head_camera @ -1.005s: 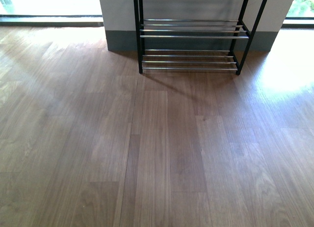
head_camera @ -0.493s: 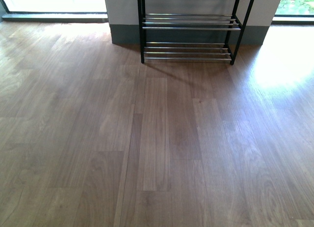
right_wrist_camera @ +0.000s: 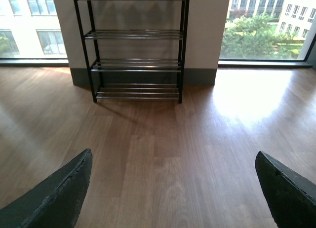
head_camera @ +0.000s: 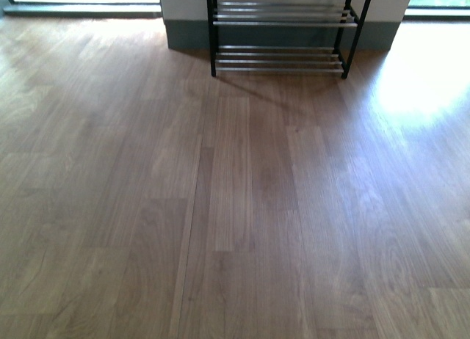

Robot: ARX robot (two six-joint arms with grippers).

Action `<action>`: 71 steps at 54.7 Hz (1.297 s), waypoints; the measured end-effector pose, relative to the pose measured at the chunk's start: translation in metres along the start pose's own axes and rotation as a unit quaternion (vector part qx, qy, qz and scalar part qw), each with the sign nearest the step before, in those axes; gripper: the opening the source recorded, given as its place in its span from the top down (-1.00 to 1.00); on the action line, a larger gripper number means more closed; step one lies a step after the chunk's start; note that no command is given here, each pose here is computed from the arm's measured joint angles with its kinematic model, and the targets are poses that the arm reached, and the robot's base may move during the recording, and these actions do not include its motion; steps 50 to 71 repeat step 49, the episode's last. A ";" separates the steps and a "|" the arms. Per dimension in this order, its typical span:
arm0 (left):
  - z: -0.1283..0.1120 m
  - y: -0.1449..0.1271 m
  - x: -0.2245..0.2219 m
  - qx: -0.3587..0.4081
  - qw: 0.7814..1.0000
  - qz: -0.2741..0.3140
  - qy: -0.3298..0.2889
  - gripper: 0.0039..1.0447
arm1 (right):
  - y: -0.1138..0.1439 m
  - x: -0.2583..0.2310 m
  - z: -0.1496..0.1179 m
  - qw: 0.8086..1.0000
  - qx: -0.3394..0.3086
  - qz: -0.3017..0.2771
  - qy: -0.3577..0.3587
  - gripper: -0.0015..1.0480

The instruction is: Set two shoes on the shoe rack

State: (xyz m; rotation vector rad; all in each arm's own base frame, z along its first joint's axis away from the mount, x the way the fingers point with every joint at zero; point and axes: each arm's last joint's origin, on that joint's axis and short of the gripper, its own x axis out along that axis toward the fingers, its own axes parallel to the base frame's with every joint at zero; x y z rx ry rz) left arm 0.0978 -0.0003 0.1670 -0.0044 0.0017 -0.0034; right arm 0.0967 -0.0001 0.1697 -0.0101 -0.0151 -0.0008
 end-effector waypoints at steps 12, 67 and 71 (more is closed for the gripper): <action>0.000 0.000 0.000 0.000 1.000 0.000 0.000 -0.83 | 0.000 0.000 0.000 1.000 0.000 0.000 0.000 -0.82; 0.000 0.000 0.000 0.000 1.000 0.000 0.000 -0.83 | 0.000 0.000 0.000 1.000 0.000 0.000 0.000 -0.82; 0.000 0.000 0.000 0.000 1.000 0.000 0.000 -0.83 | 0.000 0.000 0.000 1.000 0.000 0.000 0.000 -0.82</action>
